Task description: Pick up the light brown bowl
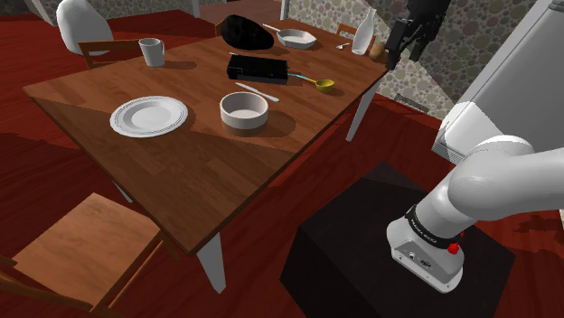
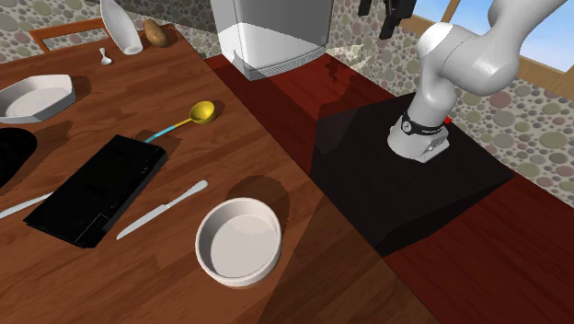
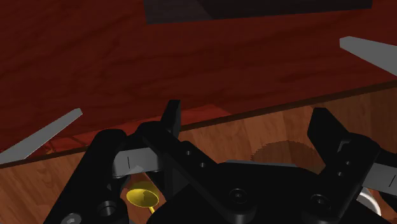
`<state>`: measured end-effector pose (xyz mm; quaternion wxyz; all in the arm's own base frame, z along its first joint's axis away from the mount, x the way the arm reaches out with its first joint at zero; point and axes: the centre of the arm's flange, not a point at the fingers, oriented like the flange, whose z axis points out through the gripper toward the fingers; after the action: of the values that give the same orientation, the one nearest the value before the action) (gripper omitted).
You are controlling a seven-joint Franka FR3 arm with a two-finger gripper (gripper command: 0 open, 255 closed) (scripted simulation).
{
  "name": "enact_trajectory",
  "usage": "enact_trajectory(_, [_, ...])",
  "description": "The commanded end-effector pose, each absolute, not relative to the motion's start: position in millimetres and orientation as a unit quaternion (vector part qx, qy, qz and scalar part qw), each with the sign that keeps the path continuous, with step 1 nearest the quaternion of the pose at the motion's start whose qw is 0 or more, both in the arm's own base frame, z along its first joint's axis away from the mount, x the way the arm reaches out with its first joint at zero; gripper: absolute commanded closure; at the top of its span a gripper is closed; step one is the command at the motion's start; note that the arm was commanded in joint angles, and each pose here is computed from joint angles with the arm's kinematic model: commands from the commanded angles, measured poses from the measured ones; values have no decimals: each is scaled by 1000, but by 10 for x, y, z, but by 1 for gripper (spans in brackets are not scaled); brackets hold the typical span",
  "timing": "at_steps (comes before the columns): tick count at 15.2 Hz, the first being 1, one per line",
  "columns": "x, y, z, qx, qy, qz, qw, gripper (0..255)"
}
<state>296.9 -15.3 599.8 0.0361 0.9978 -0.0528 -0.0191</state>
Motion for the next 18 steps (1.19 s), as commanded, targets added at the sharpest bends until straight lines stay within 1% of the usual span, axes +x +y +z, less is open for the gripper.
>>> enact_trajectory(1, [2969,-153,5998,998,-53,-19,36,0])
enact_trajectory(18, [4832,362,4802,998,-54,-40,10,0])
